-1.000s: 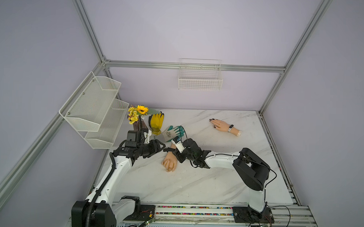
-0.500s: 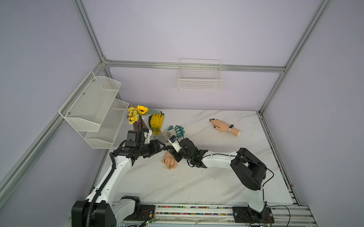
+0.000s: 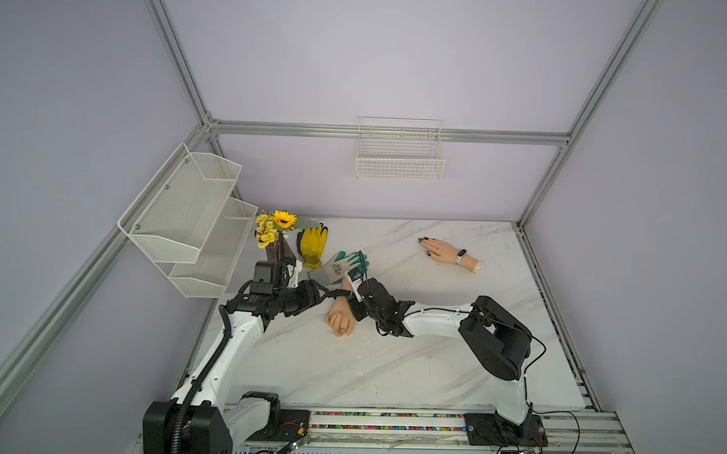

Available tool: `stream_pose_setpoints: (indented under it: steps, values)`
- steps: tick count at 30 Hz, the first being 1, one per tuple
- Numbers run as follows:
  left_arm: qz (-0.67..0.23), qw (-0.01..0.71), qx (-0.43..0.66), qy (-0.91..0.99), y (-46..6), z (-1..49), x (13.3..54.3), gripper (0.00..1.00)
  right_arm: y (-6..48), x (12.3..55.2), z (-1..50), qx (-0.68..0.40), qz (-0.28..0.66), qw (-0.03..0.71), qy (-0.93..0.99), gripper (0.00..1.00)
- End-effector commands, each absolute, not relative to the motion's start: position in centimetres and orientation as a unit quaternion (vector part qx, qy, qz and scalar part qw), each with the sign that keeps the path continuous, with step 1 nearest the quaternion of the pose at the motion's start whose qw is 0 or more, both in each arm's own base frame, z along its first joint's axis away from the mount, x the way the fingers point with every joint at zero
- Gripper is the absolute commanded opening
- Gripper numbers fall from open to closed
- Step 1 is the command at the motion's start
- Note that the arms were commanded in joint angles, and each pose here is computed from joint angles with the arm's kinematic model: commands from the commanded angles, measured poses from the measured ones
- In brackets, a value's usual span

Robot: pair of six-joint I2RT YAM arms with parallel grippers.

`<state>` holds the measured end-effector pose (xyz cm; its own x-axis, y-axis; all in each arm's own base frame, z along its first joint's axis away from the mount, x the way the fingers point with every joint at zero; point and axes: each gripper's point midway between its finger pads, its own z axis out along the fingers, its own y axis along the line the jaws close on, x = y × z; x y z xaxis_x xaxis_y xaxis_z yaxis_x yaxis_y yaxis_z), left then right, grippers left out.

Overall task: Take off the watch
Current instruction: Untie the watch from the hand, then adjust the hand at the center of the board.

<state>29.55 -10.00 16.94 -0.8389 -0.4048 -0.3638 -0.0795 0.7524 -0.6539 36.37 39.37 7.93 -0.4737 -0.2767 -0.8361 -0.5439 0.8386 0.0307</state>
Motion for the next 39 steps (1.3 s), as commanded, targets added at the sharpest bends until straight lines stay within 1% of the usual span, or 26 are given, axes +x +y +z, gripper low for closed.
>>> stream_pose_setpoints:
  steps: [1, 4, 5, 7, 8, 9, 10, 11, 13, 16, 19, 22, 24, 29, 32, 34, 36, 39]
  values:
    - [-0.309, 0.262, -0.145, 0.903, -9.2, 16.9, 29.6, 0.62, 34.8, 37.1, 7.4, -0.127, 0.126, 0.447, 0.877, 0.63]
    - [-0.295, 0.266, -0.161, 0.904, -8.9, 16.7, 29.7, 0.64, 32.4, 37.1, 6.8, -0.070, 0.145, 0.433, 0.887, 0.69]
    - [-0.286, 0.267, -0.170, 0.904, -8.8, 16.3, 29.8, 0.65, 32.7, 36.9, 8.0, -0.065, 0.171, 0.440, 0.879, 0.71]
    - [-0.280, 0.270, -0.189, 0.902, -9.0, 15.4, 30.2, 0.81, 33.7, 35.8, 10.3, -0.069, 0.230, 0.442, 0.864, 0.76]
    - [-0.280, 0.269, -0.194, 0.901, -9.4, 14.8, 30.6, 0.88, 34.2, 35.1, 11.9, -0.066, 0.269, 0.442, 0.853, 0.83]
    - [-0.281, 0.267, -0.195, 0.901, -9.7, 14.4, 30.9, 0.94, 34.6, 34.4, 13.4, -0.066, 0.304, 0.443, 0.840, 0.86]
    - [-0.290, 0.262, -0.190, 0.901, -10.4, 13.9, 31.5, 1.00, 35.0, 33.5, 15.1, -0.066, 0.342, 0.444, 0.826, 0.89]
    - [-0.306, 0.256, -0.177, 0.900, -11.4, 13.8, 32.1, 1.00, 35.0, 32.9, 16.7, -0.057, 0.373, 0.446, 0.812, 0.90]
    - [-0.324, 0.244, -0.151, 0.902, -13.1, 13.7, 33.2, 1.00, 34.9, 31.9, 19.2, -0.041, 0.416, 0.447, 0.791, 0.91]
    - [-0.312, 0.247, -0.093, 0.913, -14.9, 14.3, 34.8, 0.99, 34.5, 30.4, 21.7, -0.020, 0.467, 0.442, 0.765, 0.91]
    - [-0.298, 0.259, -0.021, 0.919, -16.2, 15.9, 36.4, 0.97, 33.1, 30.1, 23.1, 0.007, 0.462, 0.448, 0.765, 0.90]
    - [-0.224, 0.291, 0.079, 0.927, -17.1, 17.4, 38.0, 0.96, 31.6, 29.9, 24.0, 0.029, 0.456, 0.451, 0.767, 0.91]
    - [-0.182, 0.287, 0.171, 0.925, -18.7, 17.6, 38.3, 0.94, 31.0, 29.8, 24.0, 0.027, 0.448, 0.450, 0.772, 0.90]
    - [-0.132, 0.222, 0.371, 0.892, -21.7, 16.5, 37.7, 0.81, 28.2, 29.8, 23.8, 0.026, 0.429, 0.455, 0.780, 0.90]
    - [-0.149, 0.184, 0.465, 0.853, -22.7, 15.2, 36.5, 0.75, 26.9, 29.9, 23.9, 0.018, 0.430, 0.459, 0.777, 0.92]
    - [-0.148, 0.165, 0.518, 0.826, -22.7, 13.7, 35.7, 0.73, 26.8, 29.9, 24.0, 0.008, 0.436, 0.455, 0.776, 0.92]
    - [-0.116, 0.150, 0.534, 0.824, -21.9, 12.4, 36.3, 0.73, 27.6, 29.6, 24.1, -0.014, 0.445, 0.444, 0.777, 0.92]
    - [-0.115, 0.137, 0.557, 0.811, -22.0, 11.9, 36.9, 0.72, 28.6, 29.7, 23.7, -0.038, 0.448, 0.433, 0.781, 0.92]
